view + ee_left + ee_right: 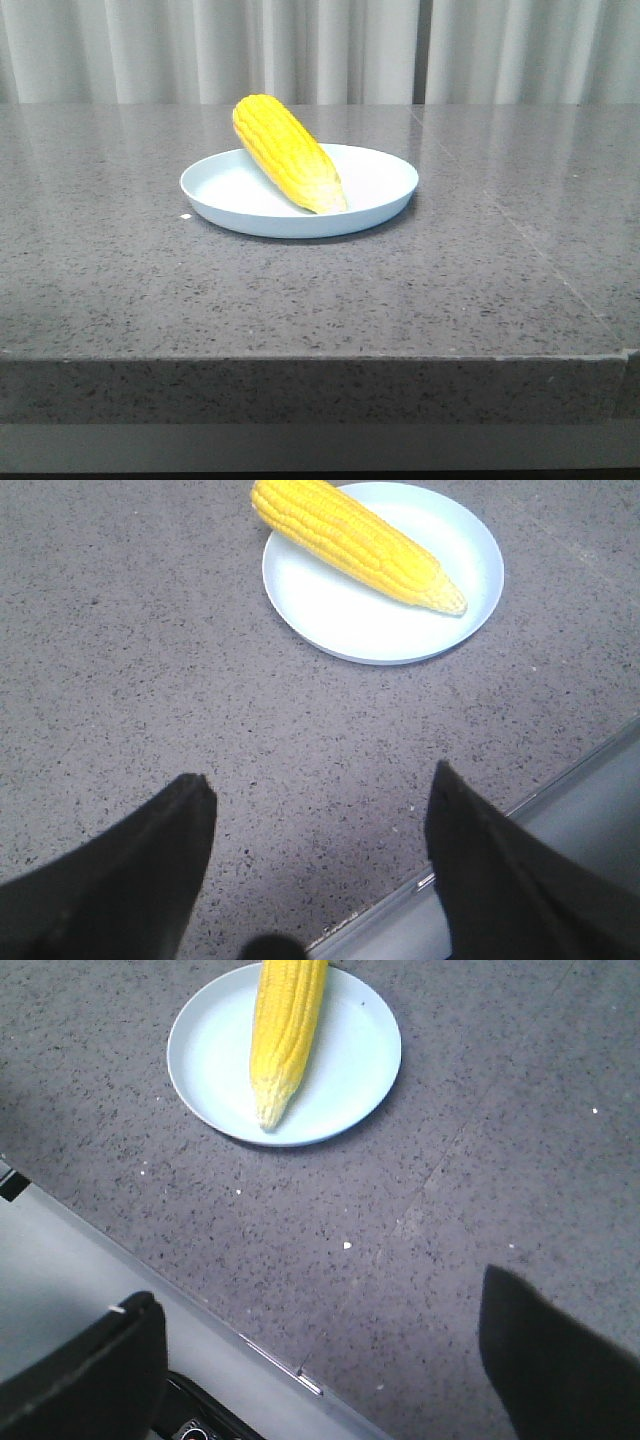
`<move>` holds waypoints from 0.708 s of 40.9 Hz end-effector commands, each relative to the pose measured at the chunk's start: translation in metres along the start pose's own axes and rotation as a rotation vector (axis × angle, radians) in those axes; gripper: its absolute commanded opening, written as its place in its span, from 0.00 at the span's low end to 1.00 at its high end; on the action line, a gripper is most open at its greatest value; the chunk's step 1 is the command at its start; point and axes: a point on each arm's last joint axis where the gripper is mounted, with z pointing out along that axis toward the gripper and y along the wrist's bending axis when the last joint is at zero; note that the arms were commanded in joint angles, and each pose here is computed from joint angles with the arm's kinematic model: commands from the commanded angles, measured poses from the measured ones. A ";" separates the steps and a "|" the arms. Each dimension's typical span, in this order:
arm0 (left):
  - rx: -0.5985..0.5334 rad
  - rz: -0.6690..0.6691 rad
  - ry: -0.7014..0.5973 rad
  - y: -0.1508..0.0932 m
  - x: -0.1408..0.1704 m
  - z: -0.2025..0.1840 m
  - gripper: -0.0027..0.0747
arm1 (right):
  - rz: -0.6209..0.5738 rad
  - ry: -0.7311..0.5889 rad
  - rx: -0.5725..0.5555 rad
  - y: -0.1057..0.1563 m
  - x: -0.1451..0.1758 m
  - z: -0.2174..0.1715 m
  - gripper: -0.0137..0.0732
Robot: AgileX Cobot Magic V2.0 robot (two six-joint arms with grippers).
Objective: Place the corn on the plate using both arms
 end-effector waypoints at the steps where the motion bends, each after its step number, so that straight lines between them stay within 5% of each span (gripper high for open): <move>1: 0.002 -0.007 -0.088 0.000 -0.011 -0.005 0.60 | -0.015 -0.107 0.008 0.000 0.010 -0.018 0.91; 20: -0.005 -0.003 -0.088 0.000 -0.011 -0.005 0.60 | -0.018 -0.148 0.009 -0.001 0.042 -0.031 0.89; 26: -0.032 0.018 -0.082 0.003 -0.011 -0.005 0.45 | -0.008 -0.148 0.008 -0.001 0.042 -0.031 0.66; 29: -0.033 0.019 -0.082 0.003 -0.011 -0.005 0.29 | -0.008 -0.148 0.008 -0.001 0.042 -0.031 0.44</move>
